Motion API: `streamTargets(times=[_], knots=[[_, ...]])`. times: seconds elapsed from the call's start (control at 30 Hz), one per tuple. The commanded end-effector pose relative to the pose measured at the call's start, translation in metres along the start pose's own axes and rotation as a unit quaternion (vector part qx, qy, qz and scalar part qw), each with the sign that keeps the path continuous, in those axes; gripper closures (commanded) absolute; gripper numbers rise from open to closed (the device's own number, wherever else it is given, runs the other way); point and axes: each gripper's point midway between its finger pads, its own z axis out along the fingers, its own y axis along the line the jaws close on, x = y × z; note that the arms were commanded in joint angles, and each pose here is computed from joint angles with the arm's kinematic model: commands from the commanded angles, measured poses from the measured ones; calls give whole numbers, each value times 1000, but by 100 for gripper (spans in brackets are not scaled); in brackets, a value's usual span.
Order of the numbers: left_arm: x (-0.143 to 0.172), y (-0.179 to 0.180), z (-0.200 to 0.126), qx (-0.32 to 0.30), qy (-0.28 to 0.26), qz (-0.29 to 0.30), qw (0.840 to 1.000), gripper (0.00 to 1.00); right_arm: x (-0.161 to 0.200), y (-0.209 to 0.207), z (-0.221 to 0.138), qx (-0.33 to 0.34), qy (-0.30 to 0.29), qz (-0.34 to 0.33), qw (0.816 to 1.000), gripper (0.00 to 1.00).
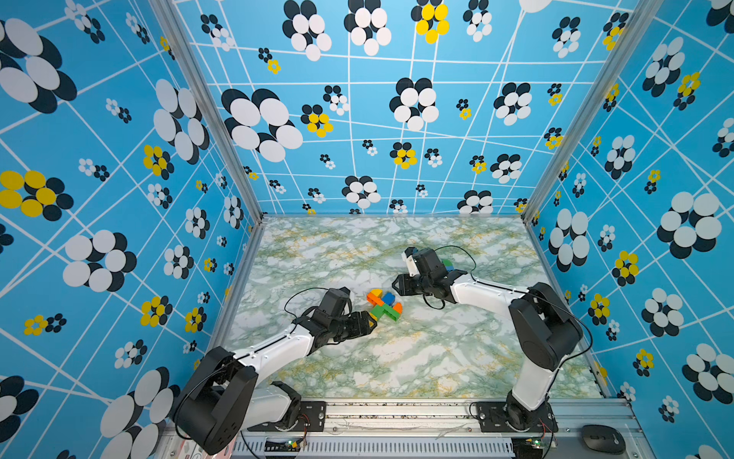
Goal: Assemble a fork with lego
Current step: Assemble the lego brick with the lego brick, then adjust the lego brick at the center of the board, then reset both arms
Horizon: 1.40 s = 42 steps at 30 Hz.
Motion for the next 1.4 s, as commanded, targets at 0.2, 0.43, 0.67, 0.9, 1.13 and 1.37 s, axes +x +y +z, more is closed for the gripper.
streamTargets(times=[0.2,0.43,0.67,0.9,1.13,1.37], knots=[[-35,38,-2,-88,-20,9,996,60,52,13,-41,45,11,-44,998,49],[-32,34,21,-100,22,42,994,69,64,9,-68,52,-16,-23,998,50],[9,6,37,-77,63,79,992,69,56,-15,-103,106,-66,-10,992,51],[10,-10,34,-60,42,90,993,59,59,-50,-122,162,-89,18,983,49],[-57,8,-43,-93,-122,83,985,7,35,-110,-168,250,-190,33,949,6],[-150,73,-150,-285,-362,73,884,1,13,-194,-193,410,-198,-7,890,1]])
